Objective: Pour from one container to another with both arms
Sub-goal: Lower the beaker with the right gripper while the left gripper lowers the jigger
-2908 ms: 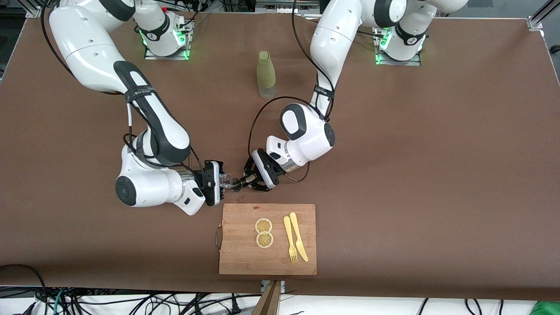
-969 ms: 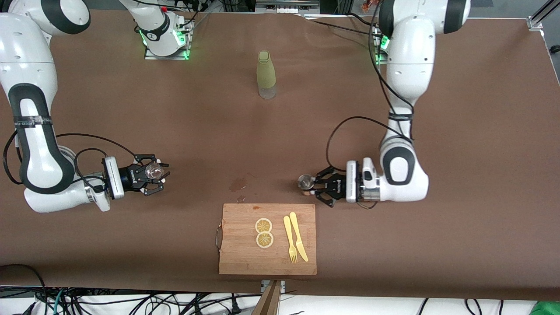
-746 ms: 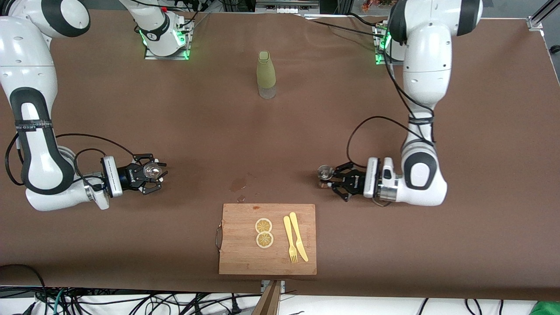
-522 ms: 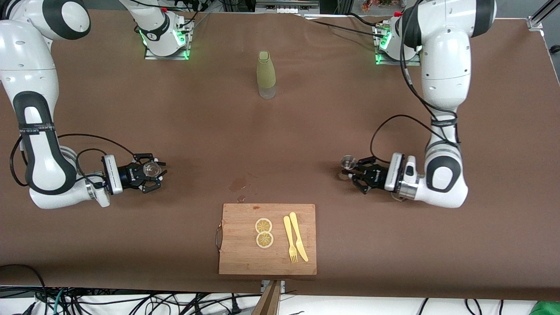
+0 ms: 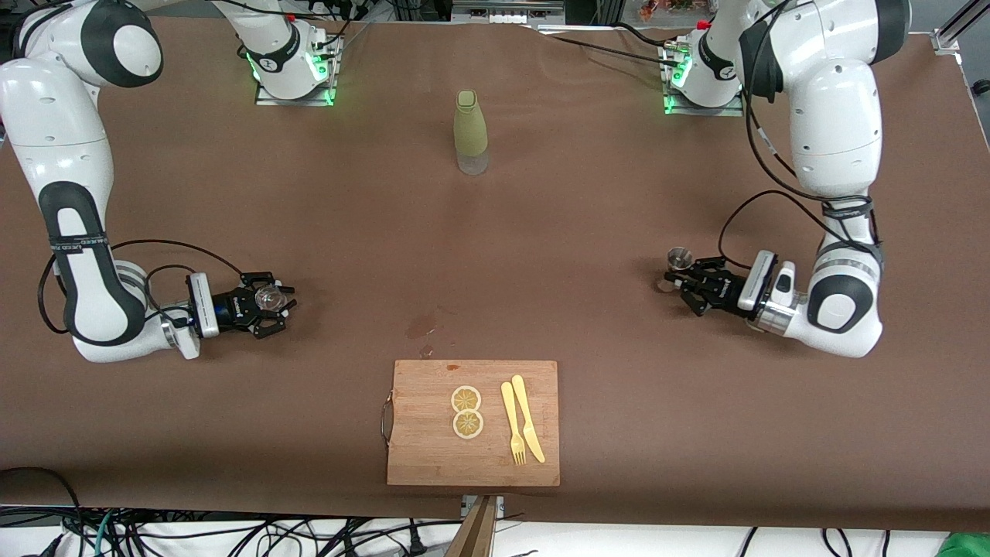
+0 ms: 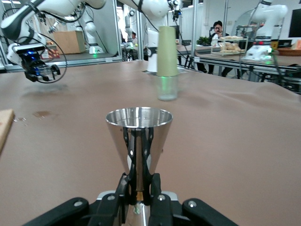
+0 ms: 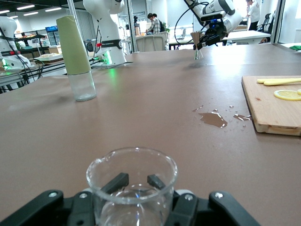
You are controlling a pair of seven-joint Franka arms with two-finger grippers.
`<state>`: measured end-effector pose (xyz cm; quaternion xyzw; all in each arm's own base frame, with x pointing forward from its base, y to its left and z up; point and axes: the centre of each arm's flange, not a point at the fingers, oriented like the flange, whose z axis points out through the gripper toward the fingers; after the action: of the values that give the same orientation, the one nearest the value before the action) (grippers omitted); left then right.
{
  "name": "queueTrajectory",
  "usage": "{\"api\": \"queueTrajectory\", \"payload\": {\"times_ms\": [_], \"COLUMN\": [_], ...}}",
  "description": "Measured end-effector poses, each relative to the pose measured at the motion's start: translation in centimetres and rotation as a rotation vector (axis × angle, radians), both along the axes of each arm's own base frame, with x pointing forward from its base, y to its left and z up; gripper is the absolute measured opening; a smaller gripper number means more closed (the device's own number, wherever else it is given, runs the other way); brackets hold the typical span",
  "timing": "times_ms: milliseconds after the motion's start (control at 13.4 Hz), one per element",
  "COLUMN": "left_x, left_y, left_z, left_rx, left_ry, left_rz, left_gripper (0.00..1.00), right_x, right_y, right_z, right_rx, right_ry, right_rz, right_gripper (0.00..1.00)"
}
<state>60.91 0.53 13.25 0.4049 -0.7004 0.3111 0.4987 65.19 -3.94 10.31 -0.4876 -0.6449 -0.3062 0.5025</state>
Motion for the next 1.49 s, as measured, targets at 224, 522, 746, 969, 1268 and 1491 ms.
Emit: {"api": "queueTrajectory", "payload": {"times_ms": [224,522,746,969,1268,1491], "left_x": [-1.4,-2.3,-2.7,-2.7,-2.9,-3.0], "left_y": [3.0,3.9,4.2,4.3,5.0,5.2], "left_z": [-1.0,-2.6,-3.4,-3.5,-3.9,-4.1], "left_rx": [0.019,0.017,0.019,0.019,0.025,0.023], "left_ry": [0.036,0.065,0.073,0.071,0.070,0.073], "left_rz": [-0.024,-0.025,-0.025,-0.025,-0.022,-0.021], "left_gripper": [0.21,0.21,0.21,0.21,0.21,0.21], "right_x": [-0.5,-1.4,-1.7,-2.0,-2.2,-2.6], "right_y": [-0.3,-0.6,-0.8,-0.9,-1.5,-2.4], "right_z": [-1.2,-3.6,-4.4,-5.0,-5.3,-5.4], "right_rx": [0.008,0.037,0.043,0.053,0.049,0.053], "right_ry": [0.004,0.011,0.018,0.024,0.027,0.042], "right_rz": [-0.001,-0.014,-0.023,-0.033,-0.038,-0.037], "right_gripper": [0.31,0.33,0.39,0.48,0.90,1.00]}}
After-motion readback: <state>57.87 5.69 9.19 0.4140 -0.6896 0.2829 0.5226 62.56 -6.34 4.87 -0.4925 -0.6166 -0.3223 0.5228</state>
